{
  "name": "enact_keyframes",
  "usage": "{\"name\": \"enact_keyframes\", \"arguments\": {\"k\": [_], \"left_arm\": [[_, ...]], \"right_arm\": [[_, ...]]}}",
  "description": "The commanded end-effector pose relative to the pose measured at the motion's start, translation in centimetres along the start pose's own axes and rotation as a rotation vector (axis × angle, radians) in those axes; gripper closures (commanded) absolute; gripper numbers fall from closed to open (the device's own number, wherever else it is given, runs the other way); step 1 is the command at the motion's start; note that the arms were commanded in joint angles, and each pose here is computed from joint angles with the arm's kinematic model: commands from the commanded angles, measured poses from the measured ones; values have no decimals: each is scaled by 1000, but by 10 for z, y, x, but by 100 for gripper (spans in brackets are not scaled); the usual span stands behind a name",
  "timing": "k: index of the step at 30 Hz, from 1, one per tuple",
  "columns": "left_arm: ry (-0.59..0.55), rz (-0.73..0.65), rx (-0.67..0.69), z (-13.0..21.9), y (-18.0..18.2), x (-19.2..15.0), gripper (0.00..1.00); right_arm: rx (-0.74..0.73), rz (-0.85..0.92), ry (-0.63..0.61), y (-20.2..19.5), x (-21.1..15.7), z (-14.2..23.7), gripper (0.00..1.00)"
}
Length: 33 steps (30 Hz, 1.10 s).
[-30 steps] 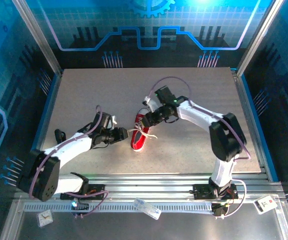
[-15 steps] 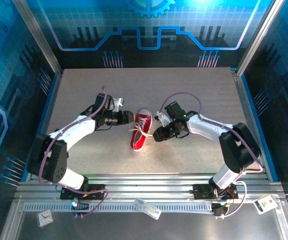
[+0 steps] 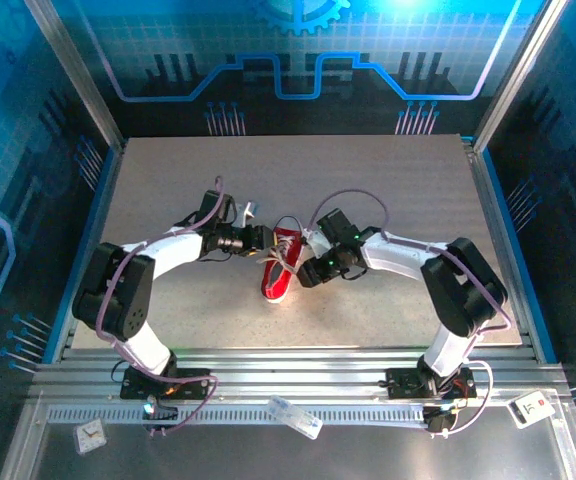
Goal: Tie the shoes
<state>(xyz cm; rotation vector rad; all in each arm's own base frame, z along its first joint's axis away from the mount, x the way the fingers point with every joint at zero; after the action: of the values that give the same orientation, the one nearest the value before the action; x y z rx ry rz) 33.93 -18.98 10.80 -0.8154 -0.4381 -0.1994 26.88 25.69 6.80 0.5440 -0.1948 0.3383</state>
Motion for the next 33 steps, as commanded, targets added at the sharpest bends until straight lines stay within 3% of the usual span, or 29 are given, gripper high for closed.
{"name": "enact_keyframes", "arguments": {"k": [1,10,13,17,19,24,33], "left_arm": [[-10,3,-55,-2,-7,8,55],[26,15,-49,-11,-2,0,53],[21,8,-65,-12,-6,2,64],[9,2,-64,-9,-8,2,88],[-8,1,-58,-7,-8,1,94],[-74,20,-41,-3,-5,-2,98],[-234,93,59,11,14,-13,100]], "right_arm": [[6,58,-41,10,15,0,51],[-45,49,-96,3,20,13,50],[-60,41,-112,-1,32,21,51],[-65,55,-140,0,66,29,49],[-63,70,-129,2,84,23,49],[-97,69,-79,-1,114,-12,49],[-203,84,28,-27,104,-53,51]]}}
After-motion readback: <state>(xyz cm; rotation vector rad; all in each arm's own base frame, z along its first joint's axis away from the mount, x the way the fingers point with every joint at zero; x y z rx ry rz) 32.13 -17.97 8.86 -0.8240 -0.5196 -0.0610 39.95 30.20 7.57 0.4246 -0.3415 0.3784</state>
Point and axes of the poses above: each hand's point on the last joint's axis, 136 mm out from that joint toward the fingers, its own z axis back along the fingers, its own y axis along the line the jaws close on, x = y × z, the point moved 3 cm from there along z, back along the fingers, and after that the axes turned 13 degrees about -z, right-handed, at the moved point
